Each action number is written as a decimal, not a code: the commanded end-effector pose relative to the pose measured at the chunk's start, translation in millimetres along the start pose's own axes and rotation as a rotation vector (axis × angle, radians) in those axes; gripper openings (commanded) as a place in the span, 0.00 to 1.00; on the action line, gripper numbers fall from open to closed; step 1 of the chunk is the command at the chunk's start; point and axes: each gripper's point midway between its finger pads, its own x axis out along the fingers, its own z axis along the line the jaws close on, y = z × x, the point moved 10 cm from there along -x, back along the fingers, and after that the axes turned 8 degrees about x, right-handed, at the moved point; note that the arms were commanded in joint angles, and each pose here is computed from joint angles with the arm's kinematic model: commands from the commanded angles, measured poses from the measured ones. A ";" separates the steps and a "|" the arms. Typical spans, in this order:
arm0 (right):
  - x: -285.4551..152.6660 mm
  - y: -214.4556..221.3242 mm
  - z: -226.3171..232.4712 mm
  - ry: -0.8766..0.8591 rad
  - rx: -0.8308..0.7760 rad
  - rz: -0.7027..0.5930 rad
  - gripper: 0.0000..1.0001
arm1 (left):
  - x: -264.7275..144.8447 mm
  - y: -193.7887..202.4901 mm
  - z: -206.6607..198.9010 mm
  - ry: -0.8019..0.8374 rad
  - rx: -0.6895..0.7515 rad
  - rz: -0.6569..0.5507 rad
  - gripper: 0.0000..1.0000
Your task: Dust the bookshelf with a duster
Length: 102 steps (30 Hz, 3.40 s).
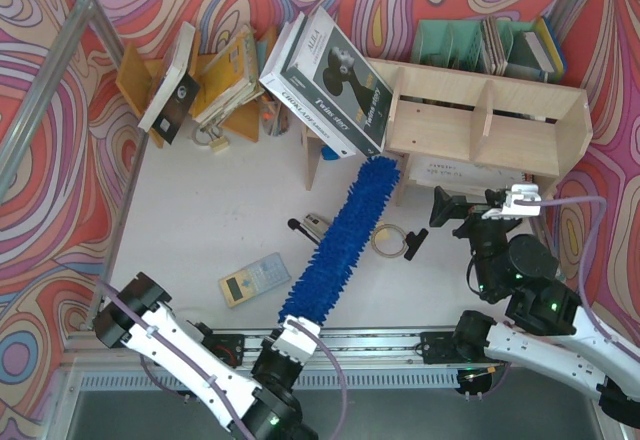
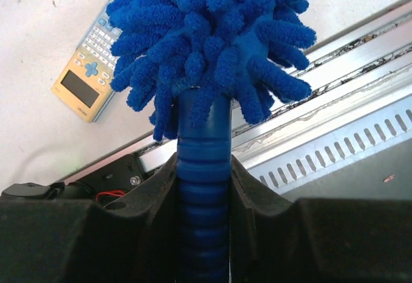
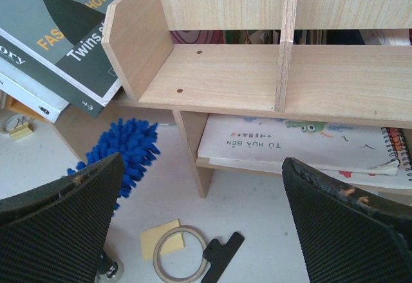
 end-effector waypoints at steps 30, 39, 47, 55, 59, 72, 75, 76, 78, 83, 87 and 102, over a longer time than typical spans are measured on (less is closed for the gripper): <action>-6.6 -10.5 -13.9 0.098 -0.027 0.023 0.99 | 74.9 -56.8 88.8 -0.188 -0.175 -0.103 0.00; -8.7 -7.3 -17.7 0.097 -0.009 0.012 0.99 | 87.4 -67.9 75.6 -0.125 -0.151 -0.105 0.00; -7.5 -8.8 -16.7 0.099 -0.019 0.004 0.99 | 96.3 -85.6 40.3 -0.046 -0.094 -0.112 0.00; -7.4 -9.1 -16.9 0.100 -0.027 0.003 0.99 | 100.2 -105.2 4.0 0.110 -0.082 -0.147 0.00; -7.7 -9.3 -17.6 0.104 -0.025 0.001 0.99 | 101.4 -106.9 -5.4 0.152 -0.069 -0.137 0.00; -5.2 -7.5 -14.4 0.106 -0.044 0.007 0.99 | 93.0 -68.6 67.6 -0.086 -0.145 -0.082 0.00; -5.5 -8.0 -15.2 0.110 -0.042 0.005 0.99 | 88.2 -59.9 87.7 -0.129 -0.169 -0.082 0.00; -5.7 -8.1 -15.4 0.110 -0.042 0.004 0.99 | 87.0 -57.6 93.1 -0.143 -0.177 -0.081 0.00; -5.9 -7.9 -16.0 0.111 -0.041 0.003 0.99 | 84.0 -53.2 104.1 -0.173 -0.193 -0.079 0.00; -5.3 -8.1 -15.4 0.111 -0.044 0.002 0.99 | 80.5 -46.9 118.6 -0.204 -0.211 -0.077 0.00; -5.0 -7.8 -14.7 0.109 -0.046 0.004 0.99 | 82.7 -44.0 116.7 -0.194 -0.220 -0.075 0.00; -5.3 -7.6 -15.1 0.110 -0.041 0.003 0.99 | 121.2 -3.0 73.0 -0.028 -0.277 0.146 0.00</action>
